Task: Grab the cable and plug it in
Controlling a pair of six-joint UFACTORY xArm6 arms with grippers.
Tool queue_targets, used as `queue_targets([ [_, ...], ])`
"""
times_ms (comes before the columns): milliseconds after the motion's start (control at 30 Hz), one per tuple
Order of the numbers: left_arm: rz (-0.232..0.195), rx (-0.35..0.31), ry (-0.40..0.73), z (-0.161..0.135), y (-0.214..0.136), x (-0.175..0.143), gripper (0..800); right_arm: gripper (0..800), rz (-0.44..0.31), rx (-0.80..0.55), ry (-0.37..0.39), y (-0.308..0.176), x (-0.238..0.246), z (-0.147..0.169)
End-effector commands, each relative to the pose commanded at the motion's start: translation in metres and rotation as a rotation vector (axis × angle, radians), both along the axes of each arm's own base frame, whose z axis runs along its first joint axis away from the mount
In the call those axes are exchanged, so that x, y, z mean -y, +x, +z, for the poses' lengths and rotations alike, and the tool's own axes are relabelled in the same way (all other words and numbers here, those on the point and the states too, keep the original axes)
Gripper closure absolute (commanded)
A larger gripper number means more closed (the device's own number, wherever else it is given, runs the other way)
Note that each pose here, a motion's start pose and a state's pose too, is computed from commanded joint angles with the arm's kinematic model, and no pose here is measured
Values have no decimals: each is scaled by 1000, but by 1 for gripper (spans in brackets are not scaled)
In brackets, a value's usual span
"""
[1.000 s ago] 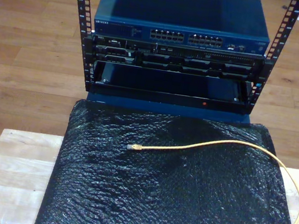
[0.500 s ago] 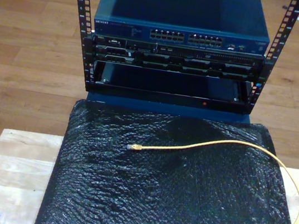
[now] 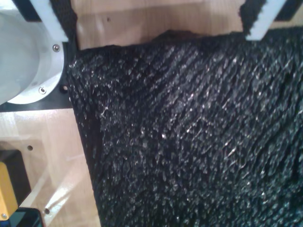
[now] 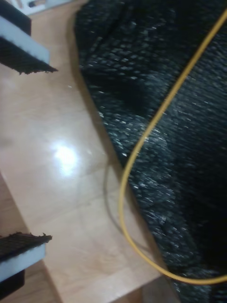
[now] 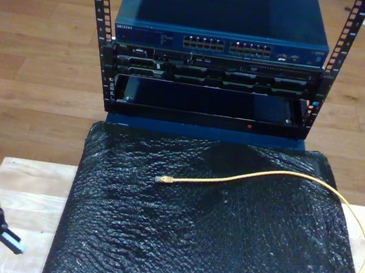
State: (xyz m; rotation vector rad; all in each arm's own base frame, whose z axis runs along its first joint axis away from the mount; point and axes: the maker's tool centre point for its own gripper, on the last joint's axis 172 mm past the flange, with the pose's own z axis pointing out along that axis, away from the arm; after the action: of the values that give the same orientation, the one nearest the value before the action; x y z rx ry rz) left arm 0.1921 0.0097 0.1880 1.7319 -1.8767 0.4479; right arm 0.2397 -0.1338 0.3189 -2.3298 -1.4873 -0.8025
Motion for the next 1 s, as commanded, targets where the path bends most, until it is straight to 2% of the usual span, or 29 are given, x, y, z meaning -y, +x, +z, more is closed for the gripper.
queue_targets([
  [367,-23,-7,8,8,12,17,1,6,10,-20,67,26,-13,3],
  [567,-43,-17,31,12,18,27,1,7,18,-13,76,34,-16,6],
  [667,-36,-27,47,11,21,31,1,7,18,8,89,40,-19,10],
  [900,-50,-21,80,11,32,40,1,7,46,5,91,50,-32,14],
  [1000,-37,-36,82,13,38,38,1,7,38,8,75,59,-31,14],
])
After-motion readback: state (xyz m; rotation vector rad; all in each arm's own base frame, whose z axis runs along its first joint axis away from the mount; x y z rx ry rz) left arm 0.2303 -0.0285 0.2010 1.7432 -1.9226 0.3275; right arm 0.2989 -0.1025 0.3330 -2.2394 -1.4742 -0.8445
